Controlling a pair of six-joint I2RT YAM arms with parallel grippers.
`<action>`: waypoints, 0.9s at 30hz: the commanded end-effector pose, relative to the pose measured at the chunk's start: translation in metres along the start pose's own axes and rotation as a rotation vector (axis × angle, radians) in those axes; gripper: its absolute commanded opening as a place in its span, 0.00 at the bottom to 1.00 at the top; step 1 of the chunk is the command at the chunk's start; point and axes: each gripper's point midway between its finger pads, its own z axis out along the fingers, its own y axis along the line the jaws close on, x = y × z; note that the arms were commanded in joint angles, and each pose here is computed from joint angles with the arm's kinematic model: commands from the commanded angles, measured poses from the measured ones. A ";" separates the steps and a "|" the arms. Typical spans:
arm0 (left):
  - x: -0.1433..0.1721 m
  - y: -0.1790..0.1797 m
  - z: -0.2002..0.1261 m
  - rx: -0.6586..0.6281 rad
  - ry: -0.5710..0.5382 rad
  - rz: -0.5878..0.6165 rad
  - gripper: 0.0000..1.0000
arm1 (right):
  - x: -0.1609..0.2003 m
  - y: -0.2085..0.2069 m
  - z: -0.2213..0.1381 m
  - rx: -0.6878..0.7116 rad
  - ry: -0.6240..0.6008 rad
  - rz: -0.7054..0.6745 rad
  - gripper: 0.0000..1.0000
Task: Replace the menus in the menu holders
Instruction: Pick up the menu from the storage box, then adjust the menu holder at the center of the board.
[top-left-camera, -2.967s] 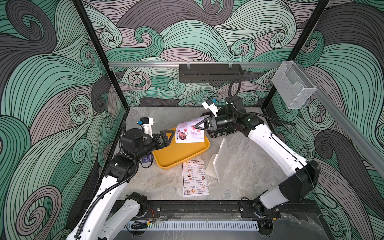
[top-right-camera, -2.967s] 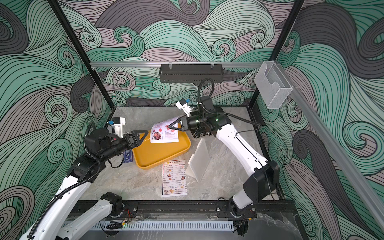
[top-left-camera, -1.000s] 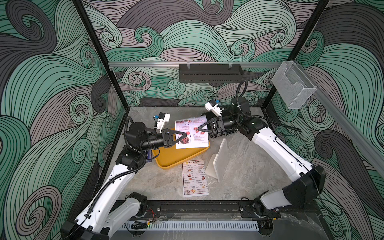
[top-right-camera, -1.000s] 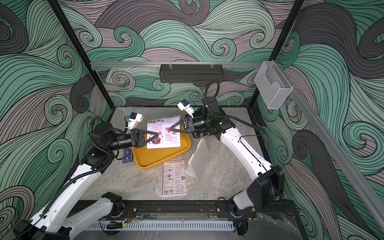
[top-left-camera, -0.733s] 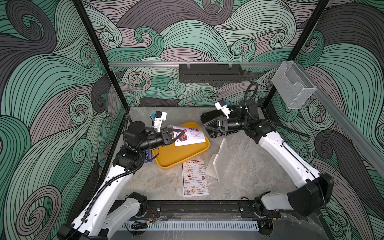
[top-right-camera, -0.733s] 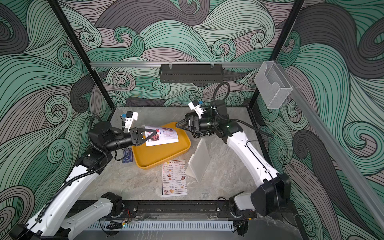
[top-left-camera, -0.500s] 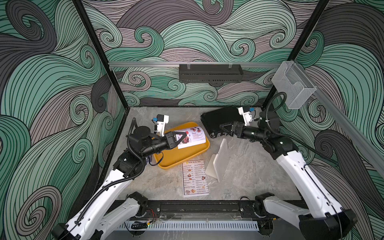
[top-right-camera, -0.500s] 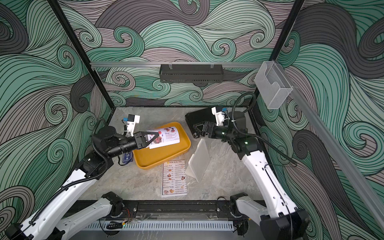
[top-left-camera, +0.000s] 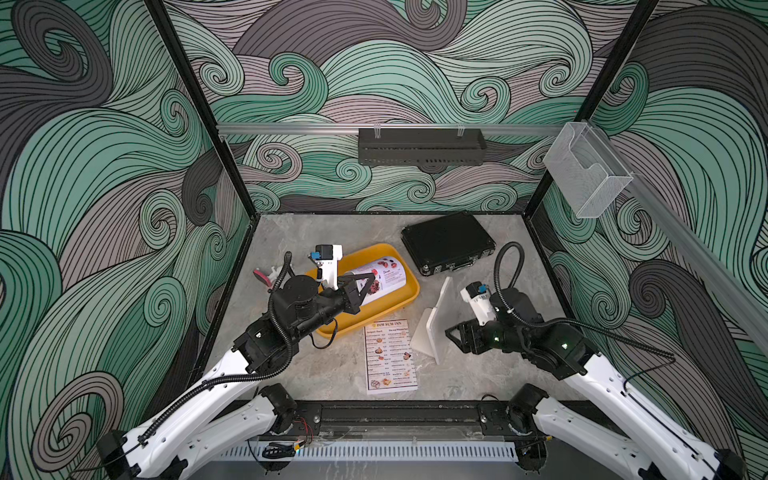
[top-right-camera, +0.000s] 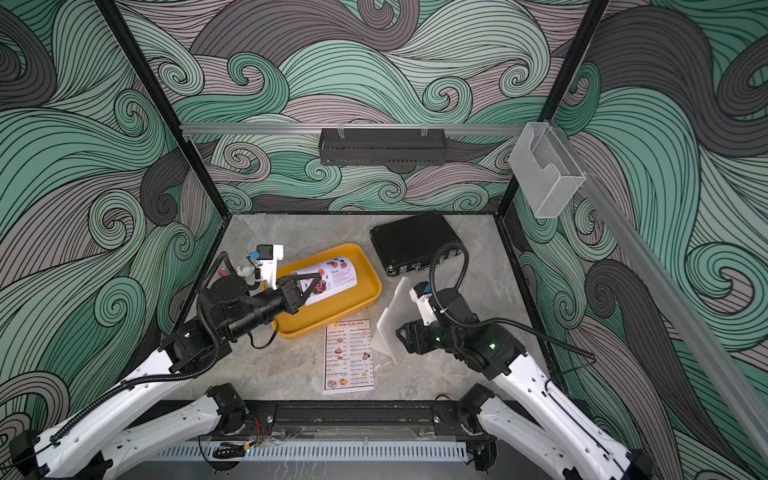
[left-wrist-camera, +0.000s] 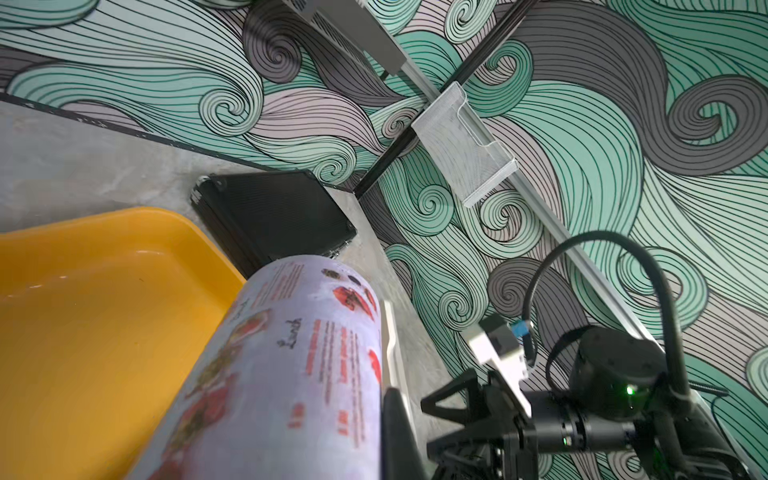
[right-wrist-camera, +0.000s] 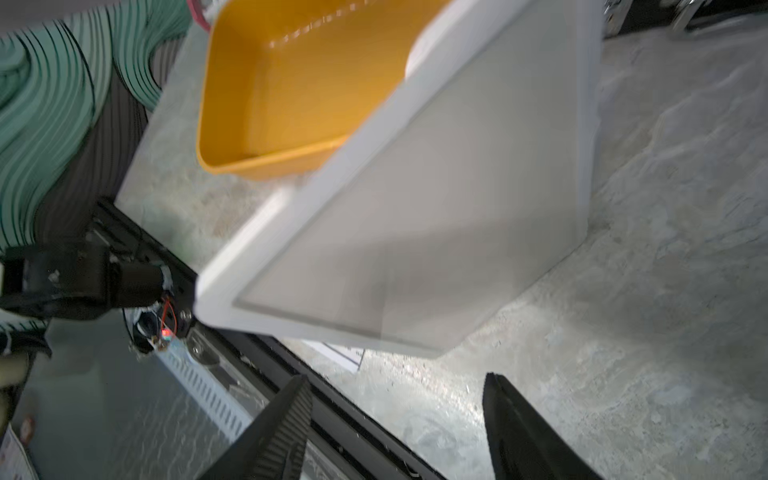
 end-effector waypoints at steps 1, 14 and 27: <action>-0.015 0.005 -0.002 -0.035 -0.093 0.018 0.00 | 0.016 -0.009 0.018 0.053 0.011 0.017 0.65; -0.012 0.006 -0.002 -0.012 -0.102 0.026 0.00 | -0.008 -0.001 0.067 -0.007 -0.161 -0.011 0.54; 0.009 -0.012 -0.001 0.129 -0.049 0.240 0.00 | -0.025 -0.006 0.077 0.035 -0.220 -0.025 0.61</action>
